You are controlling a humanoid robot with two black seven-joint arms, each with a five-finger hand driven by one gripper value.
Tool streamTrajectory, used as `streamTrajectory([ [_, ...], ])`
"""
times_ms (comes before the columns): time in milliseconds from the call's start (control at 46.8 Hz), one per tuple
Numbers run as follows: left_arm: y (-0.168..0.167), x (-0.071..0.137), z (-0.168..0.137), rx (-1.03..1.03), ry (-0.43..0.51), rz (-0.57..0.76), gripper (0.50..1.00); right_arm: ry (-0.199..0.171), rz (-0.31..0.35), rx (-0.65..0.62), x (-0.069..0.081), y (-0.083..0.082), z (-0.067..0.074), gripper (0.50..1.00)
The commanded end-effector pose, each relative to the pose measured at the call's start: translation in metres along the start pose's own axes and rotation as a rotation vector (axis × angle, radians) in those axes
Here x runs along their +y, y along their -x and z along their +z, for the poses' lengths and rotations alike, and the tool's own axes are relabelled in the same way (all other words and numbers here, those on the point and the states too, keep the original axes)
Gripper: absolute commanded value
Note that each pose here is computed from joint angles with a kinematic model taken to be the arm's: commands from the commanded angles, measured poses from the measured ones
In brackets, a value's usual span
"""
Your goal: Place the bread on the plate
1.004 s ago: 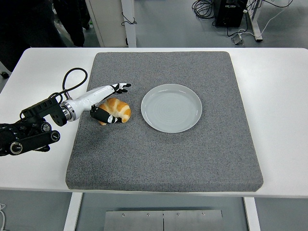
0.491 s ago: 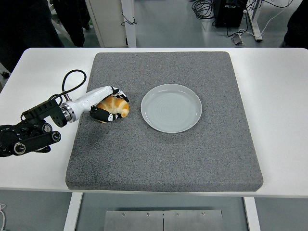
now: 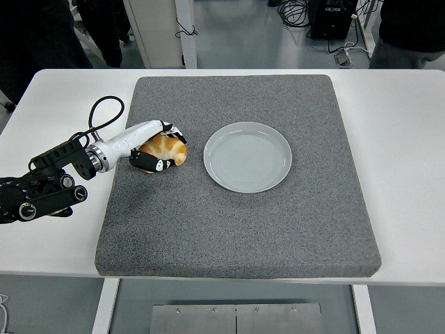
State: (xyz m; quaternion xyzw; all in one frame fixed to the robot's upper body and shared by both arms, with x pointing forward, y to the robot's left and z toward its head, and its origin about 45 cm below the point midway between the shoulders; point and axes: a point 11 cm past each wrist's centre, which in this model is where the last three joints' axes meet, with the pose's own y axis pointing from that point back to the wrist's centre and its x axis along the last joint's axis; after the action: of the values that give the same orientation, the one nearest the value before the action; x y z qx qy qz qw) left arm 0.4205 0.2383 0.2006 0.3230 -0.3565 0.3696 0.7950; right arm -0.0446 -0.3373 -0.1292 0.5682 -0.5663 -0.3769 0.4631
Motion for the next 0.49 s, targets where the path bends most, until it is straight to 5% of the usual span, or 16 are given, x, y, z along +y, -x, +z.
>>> streamTrajectory([
  [0,-0.008,-0.001,0.004,-0.008,0.015,0.013,0.500,0.000,0.000,0.000,0.000,0.000,0.000,1.000],
  [470,-0.080,-0.003,0.022,-0.106,0.052,0.119,0.500,0.000,0.000,0.000,0.000,0.000,0.000,1.000],
])
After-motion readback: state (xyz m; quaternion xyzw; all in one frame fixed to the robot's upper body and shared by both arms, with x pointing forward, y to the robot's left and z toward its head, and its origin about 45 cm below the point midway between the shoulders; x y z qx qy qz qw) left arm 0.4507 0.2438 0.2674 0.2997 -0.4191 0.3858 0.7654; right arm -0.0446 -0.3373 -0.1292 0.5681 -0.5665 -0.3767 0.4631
